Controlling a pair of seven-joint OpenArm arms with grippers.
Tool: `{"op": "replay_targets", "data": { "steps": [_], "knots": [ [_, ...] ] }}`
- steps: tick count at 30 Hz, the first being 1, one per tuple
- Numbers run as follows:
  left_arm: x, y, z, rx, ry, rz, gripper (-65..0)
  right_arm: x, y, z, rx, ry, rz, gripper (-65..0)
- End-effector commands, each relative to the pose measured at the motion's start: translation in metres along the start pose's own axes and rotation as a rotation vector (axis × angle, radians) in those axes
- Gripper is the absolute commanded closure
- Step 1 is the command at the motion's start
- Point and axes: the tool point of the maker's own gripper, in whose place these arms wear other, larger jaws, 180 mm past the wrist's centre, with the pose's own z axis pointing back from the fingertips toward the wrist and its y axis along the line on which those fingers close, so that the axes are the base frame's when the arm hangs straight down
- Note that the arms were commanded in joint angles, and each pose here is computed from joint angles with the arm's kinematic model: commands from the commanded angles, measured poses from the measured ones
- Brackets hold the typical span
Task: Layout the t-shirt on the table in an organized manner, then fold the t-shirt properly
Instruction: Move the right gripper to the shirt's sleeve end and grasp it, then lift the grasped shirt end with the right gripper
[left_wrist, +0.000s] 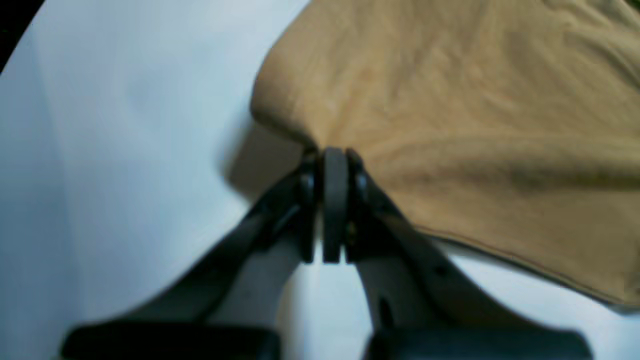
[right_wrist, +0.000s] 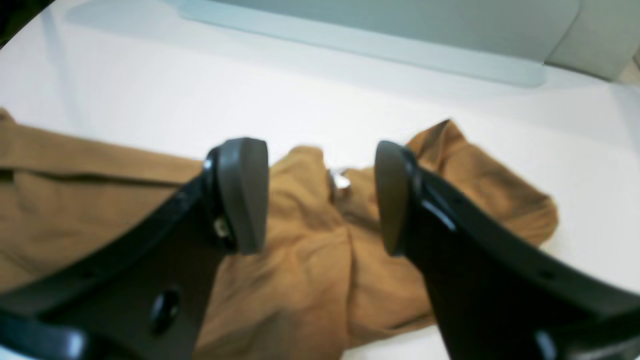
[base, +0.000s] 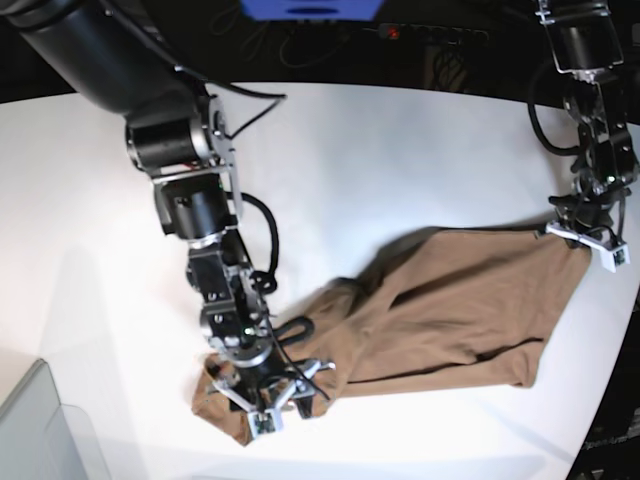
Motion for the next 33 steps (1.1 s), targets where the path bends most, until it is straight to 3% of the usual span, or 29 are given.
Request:
{"op": "replay_targets", "data": {
  "steps": [1,14,21,33],
  "knots": [
    [0.021,0.004,0.003,0.006,-0.055,-0.011,-0.1,0.039,-0.003,-0.004,-0.008,-0.113,0.002,-34.4],
    [0.012,0.008,0.004,0.014,-0.041,-0.018,-0.1,-0.051,-0.015,0.027,-0.033,0.027,-0.004,-34.7],
    [0.010,0.008,0.004,0.013,-0.038,-0.016,-0.1,-0.058,-0.034,0.031,-0.080,0.037,-0.053,-34.8],
    [0.003,0.010,0.006,0.016,-0.025,-0.023,-0.1,-0.085,-0.004,0.033,-0.041,0.098,-0.098,-34.8]
  ]
}}
